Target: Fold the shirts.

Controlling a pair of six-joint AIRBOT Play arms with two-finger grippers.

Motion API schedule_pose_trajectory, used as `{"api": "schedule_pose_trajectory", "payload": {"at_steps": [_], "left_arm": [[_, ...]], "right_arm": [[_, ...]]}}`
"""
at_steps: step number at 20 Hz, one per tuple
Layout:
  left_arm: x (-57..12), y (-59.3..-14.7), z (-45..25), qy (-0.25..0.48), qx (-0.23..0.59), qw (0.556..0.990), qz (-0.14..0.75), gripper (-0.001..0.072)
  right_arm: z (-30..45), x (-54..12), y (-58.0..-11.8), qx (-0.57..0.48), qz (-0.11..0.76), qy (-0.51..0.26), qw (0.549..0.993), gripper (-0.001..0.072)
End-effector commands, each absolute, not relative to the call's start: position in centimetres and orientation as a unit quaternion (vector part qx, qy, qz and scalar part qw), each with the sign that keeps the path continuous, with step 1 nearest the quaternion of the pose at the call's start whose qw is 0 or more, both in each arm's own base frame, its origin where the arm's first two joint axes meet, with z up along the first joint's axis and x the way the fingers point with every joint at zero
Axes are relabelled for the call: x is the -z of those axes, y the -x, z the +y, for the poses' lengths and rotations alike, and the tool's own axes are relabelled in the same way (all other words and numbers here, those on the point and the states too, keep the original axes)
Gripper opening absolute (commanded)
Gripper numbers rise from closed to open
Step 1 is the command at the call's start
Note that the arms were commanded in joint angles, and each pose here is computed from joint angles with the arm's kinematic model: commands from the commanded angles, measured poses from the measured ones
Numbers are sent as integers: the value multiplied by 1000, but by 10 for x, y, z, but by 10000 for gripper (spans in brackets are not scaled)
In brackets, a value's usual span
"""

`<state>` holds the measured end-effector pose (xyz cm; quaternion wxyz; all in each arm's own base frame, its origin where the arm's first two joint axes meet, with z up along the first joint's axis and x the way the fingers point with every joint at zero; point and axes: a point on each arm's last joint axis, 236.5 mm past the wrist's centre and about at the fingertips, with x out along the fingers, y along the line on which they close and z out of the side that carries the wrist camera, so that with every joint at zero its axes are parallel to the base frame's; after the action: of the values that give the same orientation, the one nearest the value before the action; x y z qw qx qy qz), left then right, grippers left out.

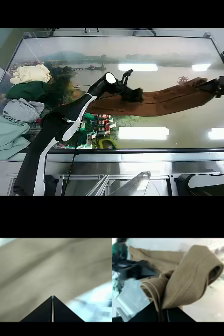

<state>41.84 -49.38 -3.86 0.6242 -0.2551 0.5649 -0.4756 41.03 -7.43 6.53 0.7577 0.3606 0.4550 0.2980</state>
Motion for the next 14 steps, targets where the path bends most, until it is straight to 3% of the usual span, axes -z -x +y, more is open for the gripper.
{"api": "schedule_pose_trajectory", "payload": {"at_steps": [1, 5, 9, 14], "left_arm": [[-100, -420, -492, 386, 593, 548, 446, 11], [-167, -405, -403, 369, 643, 514, 432, 10], [-197, -417, -328, 380, 625, 552, 400, 11], [-203, -400, -256, 390, 618, 565, 384, 12]], "right_arm": [[-98, -87, -409, -262, 452, -365, 771, 21], [-72, -130, -428, -255, 459, -336, 782, 21], [75, -150, -446, -366, 472, -269, 756, 21], [259, -101, -445, -409, 511, -203, 728, 23]]}}
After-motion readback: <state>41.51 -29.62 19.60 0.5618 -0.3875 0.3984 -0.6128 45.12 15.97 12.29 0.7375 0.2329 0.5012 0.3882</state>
